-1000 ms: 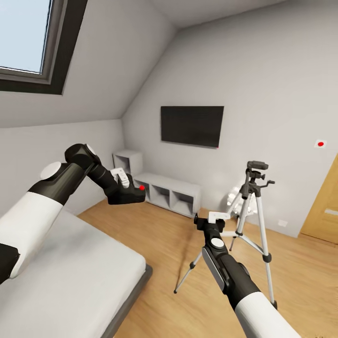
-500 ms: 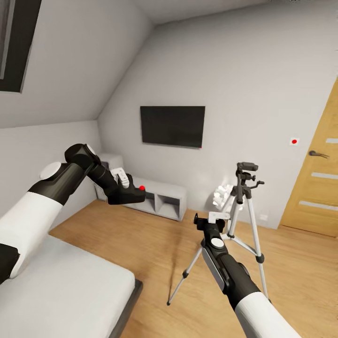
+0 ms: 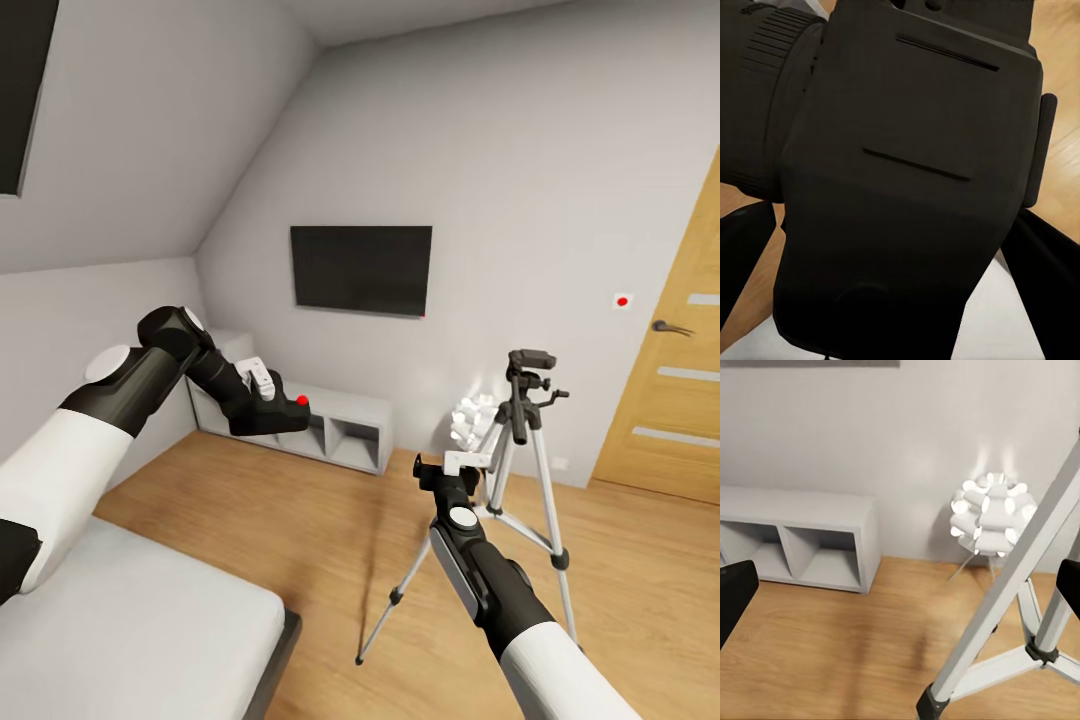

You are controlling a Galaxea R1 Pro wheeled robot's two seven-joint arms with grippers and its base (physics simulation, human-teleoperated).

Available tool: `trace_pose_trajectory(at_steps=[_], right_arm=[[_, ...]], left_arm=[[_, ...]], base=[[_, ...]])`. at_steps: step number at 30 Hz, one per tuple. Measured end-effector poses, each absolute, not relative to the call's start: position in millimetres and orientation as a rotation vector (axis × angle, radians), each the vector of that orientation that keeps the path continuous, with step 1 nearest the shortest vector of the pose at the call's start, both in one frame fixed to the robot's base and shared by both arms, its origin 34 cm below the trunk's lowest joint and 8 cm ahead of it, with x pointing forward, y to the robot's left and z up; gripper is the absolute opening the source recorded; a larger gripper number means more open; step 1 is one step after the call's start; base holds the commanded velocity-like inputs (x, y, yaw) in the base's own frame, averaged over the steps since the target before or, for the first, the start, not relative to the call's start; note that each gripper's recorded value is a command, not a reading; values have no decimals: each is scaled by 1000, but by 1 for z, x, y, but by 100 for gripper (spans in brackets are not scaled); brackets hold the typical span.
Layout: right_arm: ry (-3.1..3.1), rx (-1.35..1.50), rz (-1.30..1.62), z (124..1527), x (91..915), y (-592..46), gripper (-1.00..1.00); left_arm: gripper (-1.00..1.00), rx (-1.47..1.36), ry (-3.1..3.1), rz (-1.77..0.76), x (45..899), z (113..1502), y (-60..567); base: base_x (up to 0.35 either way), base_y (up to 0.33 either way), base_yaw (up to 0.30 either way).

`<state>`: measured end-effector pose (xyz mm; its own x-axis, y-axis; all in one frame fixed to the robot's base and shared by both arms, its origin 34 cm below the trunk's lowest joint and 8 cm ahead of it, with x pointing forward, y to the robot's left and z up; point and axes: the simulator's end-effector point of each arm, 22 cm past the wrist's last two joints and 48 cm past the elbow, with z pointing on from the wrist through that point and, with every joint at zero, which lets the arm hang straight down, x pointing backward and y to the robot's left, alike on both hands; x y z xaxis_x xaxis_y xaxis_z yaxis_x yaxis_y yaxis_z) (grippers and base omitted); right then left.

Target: Attach the digital camera to the camera tripod in the bedroom.

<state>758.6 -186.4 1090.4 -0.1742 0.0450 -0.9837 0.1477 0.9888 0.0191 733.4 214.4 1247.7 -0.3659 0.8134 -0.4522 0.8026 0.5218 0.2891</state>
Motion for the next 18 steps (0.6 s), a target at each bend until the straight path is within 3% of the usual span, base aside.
trace_pose_trajectory(at_steps=[12, 18], right_arm=[[1745, 144, -92, 1091, 758, -186, 100], [1746, 144, -92, 1090, 759, -186, 100]], left_arm=[[-100, 1304, 2223, 33, 733, 1248, 220], [-100, 1305, 2223, 32, 733, 1248, 220]], base=[[209, 61, -1], [80, 9, 0]])
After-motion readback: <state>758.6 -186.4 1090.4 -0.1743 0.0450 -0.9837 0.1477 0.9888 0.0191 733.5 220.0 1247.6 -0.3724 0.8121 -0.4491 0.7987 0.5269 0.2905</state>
